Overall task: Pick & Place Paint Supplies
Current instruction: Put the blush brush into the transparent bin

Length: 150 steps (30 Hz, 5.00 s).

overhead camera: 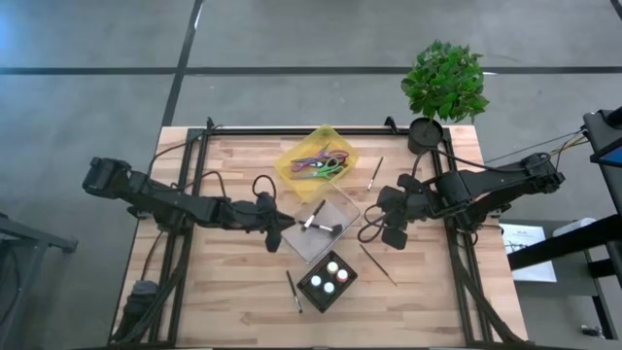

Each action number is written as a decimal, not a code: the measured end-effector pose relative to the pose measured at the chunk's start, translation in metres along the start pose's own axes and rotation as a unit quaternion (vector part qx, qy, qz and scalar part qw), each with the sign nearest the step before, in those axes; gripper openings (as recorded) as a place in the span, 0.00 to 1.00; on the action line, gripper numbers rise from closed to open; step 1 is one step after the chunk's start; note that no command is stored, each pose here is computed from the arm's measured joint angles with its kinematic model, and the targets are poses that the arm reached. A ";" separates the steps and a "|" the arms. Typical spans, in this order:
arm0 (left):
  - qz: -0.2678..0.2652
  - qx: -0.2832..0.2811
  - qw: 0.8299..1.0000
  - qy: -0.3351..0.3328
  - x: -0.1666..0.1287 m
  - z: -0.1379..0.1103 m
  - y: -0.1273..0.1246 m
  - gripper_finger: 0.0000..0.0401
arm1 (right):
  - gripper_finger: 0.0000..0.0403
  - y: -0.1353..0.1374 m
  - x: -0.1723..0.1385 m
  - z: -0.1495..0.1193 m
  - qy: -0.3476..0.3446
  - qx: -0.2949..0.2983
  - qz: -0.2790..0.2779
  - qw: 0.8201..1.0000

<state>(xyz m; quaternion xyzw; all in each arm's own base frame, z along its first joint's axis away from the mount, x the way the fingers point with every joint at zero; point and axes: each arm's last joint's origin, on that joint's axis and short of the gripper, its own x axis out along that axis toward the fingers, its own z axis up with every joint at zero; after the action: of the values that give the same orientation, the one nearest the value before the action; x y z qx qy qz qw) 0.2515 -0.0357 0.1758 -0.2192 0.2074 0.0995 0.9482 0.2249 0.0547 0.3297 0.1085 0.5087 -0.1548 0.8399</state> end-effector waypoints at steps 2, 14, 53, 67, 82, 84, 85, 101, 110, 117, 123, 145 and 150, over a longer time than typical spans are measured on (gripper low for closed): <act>-0.026 0.034 0.999 -0.004 0.000 0.002 -0.003 0.18 | 0.27 0.000 0.000 0.000 0.000 0.000 0.000 1.000; -0.494 0.349 0.796 0.029 -0.028 -0.025 -0.058 0.19 | 0.27 0.000 0.000 0.000 0.000 0.000 0.000 1.000; -0.240 0.601 0.733 0.212 0.049 -0.089 -0.178 0.19 | 0.27 0.000 0.000 0.000 0.000 -0.011 0.001 1.000; -0.267 0.586 0.737 0.204 0.072 -0.106 -0.167 0.19 | 0.27 0.000 0.000 0.000 0.000 -0.010 0.002 1.000; -0.287 0.564 0.742 0.219 0.084 -0.098 -0.155 0.19 | 0.27 0.000 0.000 0.000 0.001 -0.010 0.002 1.000; -0.297 0.555 0.744 0.223 0.086 -0.098 -0.154 0.19 | 0.27 0.000 0.000 0.000 0.001 -0.010 0.002 1.000; -0.299 0.552 0.745 0.225 0.087 -0.098 -0.153 0.19 | 0.27 0.000 0.000 0.000 0.001 -0.010 0.002 1.000; -0.319 0.521 0.748 0.258 0.094 -0.109 -0.148 0.06 | 0.27 0.001 0.000 0.000 0.002 -0.010 0.004 1.000; -0.312 0.530 0.748 0.250 0.087 -0.103 -0.151 0.01 | 0.27 0.001 0.000 0.000 0.002 -0.010 0.005 1.000; -0.296 0.545 0.747 0.239 0.074 -0.094 -0.157 0.00 | 0.27 0.001 0.000 0.000 0.002 -0.010 0.005 1.000; -0.277 0.561 0.745 0.233 0.064 -0.089 -0.163 0.00 | 0.27 0.001 0.000 0.000 0.002 -0.006 0.005 1.000; -0.015 0.649 0.755 0.091 0.004 0.018 -0.154 0.00 | 0.27 0.001 0.000 0.000 0.005 -0.005 0.014 1.000; 0.009 0.609 0.792 0.037 0.027 0.048 -0.123 0.00 | 0.27 0.001 0.000 0.000 0.005 -0.005 0.014 1.000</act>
<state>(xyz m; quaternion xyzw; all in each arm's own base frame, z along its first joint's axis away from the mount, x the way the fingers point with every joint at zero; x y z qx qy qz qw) 0.3267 -0.1196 0.2497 0.4022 0.2615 -0.0474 0.8761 0.2252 0.0560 0.3298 0.1117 0.5121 -0.1399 0.8401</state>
